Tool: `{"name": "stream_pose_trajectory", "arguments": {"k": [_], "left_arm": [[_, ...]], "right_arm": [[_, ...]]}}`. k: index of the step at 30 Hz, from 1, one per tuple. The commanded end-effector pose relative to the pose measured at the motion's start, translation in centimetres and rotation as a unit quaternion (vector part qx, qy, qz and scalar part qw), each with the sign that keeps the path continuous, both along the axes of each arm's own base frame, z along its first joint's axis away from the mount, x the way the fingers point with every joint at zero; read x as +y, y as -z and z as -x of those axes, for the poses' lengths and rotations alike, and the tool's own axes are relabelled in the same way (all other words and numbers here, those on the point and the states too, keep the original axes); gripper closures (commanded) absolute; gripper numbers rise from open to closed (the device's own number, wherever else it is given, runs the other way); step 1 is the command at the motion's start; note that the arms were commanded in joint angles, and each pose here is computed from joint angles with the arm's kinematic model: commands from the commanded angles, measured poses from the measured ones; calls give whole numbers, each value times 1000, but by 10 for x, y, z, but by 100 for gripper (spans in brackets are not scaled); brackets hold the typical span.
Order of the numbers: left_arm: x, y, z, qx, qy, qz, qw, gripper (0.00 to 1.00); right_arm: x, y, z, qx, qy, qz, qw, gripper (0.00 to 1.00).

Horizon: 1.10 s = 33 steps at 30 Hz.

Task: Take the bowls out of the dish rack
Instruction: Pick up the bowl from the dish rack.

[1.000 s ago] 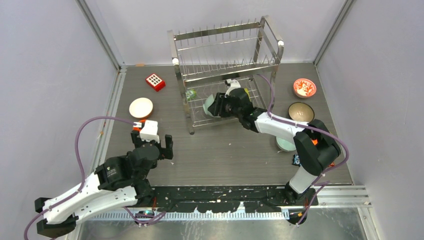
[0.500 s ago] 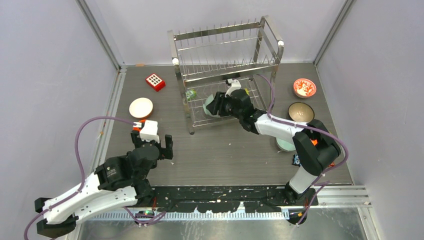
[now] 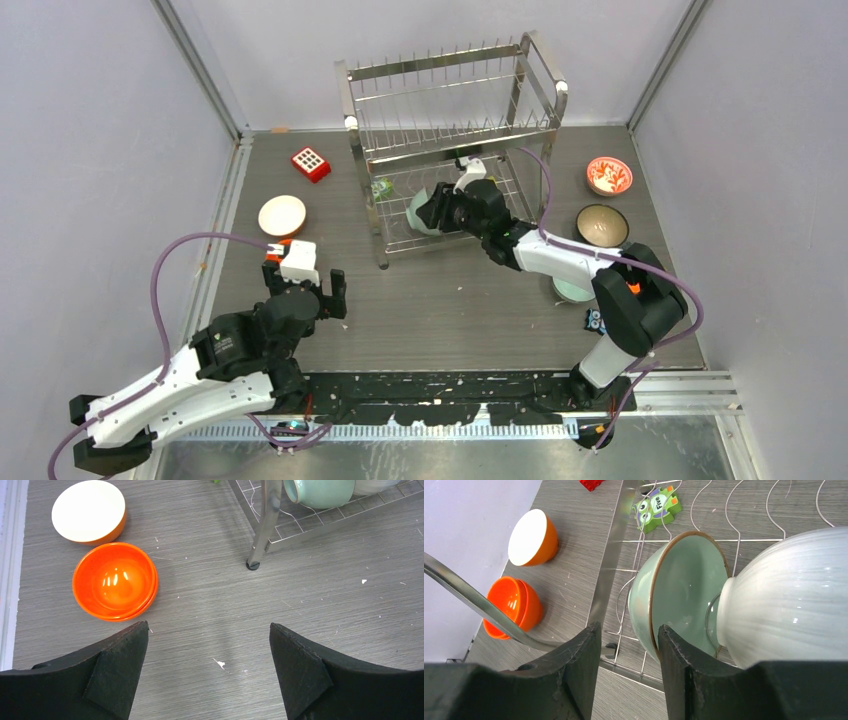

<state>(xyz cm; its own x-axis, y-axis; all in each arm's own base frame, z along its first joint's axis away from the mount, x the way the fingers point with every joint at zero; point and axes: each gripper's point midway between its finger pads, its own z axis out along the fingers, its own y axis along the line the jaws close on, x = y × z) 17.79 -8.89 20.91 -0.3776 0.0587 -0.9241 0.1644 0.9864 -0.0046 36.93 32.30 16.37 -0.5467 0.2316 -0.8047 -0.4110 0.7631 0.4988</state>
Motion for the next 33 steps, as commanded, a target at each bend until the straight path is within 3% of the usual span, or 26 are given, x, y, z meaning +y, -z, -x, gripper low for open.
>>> {"name": "stream_pose_trajectory", "arguments": {"k": [1, 8, 17, 25, 33], "left_arm": [[-4, -8, -2, -12, -2, 23, 1000, 8], [-5, -7, -3, -10, 0, 17, 1000, 8], [-5, -7, -3, -10, -1, 19, 1000, 8], [-4, -7, -2, -10, -1, 20, 1000, 8], [-4, -7, -3, -11, -1, 20, 1000, 8]], "right_arm": [[5, -33, -9, -40, 7, -23, 999, 51], [11, -23, -8, -24, 1, -35, 999, 65], [16, -2, -10, 10, -1, -20, 1000, 61], [20, 0, -8, 18, -11, -32, 999, 75], [22, 1, -4, 25, -24, -55, 998, 95]]}}
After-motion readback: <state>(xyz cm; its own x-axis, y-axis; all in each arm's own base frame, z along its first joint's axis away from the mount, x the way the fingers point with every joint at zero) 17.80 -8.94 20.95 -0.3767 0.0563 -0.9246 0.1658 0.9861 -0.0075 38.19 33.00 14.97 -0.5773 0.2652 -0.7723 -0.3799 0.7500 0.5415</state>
